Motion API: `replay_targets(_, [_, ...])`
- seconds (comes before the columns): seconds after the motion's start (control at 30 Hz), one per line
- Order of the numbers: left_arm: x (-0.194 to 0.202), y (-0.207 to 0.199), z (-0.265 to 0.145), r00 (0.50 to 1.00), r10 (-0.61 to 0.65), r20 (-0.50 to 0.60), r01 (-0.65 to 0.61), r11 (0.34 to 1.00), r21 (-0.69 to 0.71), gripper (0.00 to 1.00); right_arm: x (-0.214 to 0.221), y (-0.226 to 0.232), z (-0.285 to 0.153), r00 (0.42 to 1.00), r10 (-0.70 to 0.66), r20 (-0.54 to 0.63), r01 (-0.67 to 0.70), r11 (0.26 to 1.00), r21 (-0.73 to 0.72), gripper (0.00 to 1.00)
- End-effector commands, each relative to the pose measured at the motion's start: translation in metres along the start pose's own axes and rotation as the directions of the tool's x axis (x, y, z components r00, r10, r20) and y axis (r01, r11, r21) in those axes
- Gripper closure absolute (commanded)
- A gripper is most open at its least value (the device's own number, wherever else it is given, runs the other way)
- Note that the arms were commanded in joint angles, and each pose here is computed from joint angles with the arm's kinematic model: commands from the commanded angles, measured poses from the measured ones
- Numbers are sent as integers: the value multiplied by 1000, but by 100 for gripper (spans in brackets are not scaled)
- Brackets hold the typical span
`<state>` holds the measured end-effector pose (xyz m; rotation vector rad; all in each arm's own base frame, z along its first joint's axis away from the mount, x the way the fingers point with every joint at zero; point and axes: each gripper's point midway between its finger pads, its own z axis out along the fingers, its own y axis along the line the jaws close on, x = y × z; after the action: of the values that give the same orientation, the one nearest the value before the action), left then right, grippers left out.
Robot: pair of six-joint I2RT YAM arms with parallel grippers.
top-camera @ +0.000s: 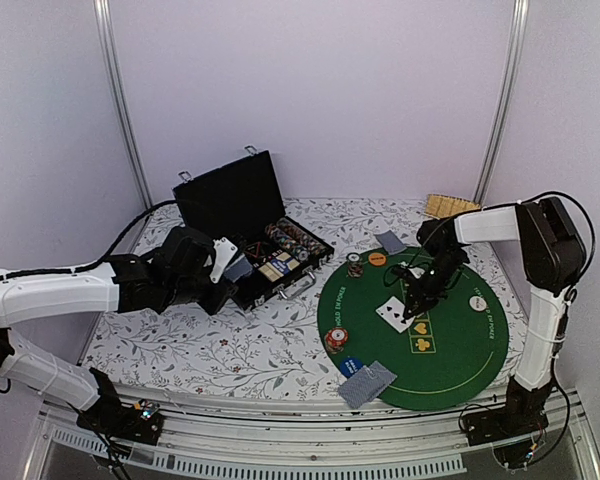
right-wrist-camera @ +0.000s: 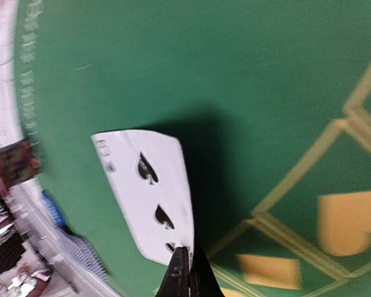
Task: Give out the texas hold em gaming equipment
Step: Flop the poker card in the community card area.
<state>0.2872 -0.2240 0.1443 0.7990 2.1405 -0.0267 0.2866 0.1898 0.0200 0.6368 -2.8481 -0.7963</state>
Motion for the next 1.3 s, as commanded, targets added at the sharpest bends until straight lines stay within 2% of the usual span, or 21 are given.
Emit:
replay_targets(0.0, [-5,1,-1,1000,-7,28,6,1000,4,55,-10,-60,-17,998,24,-56,-2,929,369,98])
replay_targets(0.1, [-5,0,0,1000,-5,27,5,1000,4,55,-22,-86,-28,995,-30,-98,77,848,525,98])
replay_targets(0.27, [-4,-1,1,1000,-3,23,3,1000,7,55,-43,-98,-27,942,-250,-224,336,717,611,98])
replay_targets(0.37, [-4,-1,1,1000,-1,21,1,1000,8,55,-57,-103,-30,878,-373,-299,476,620,624,98])
replay_targets(0.43, [-4,-1,1,1000,0,20,0,1000,10,55,-69,-106,-36,847,-423,-322,523,557,645,98])
replay_targets(0.5, [-3,-1,1,1000,0,18,0,1000,8,55,-78,-109,-40,793,-483,-372,596,486,639,98])
replay_targets(0.57, [-3,-1,1,1000,1,19,-1,1000,7,55,-85,-113,-42,738,-526,-423,656,409,634,98])
replay_targets(0.67, [-3,0,0,1000,-1,18,1,1000,3,55,-98,-116,-44,680,-566,-466,705,331,627,98])
replay_targets(0.9, [-3,1,0,1000,0,17,0,1000,-1,55,-108,-119,-39,591,-609,-529,777,253,576,98])
replay_targets(1.1, [-3,1,0,1000,-1,18,1,1000,-1,55,-100,-119,-36,589,-604,-537,786,274,554,98])
replay_targets(1.27, [-3,2,-1,1000,-1,16,1,1000,-6,55,-88,-111,-31,610,-601,-517,782,353,513,98])
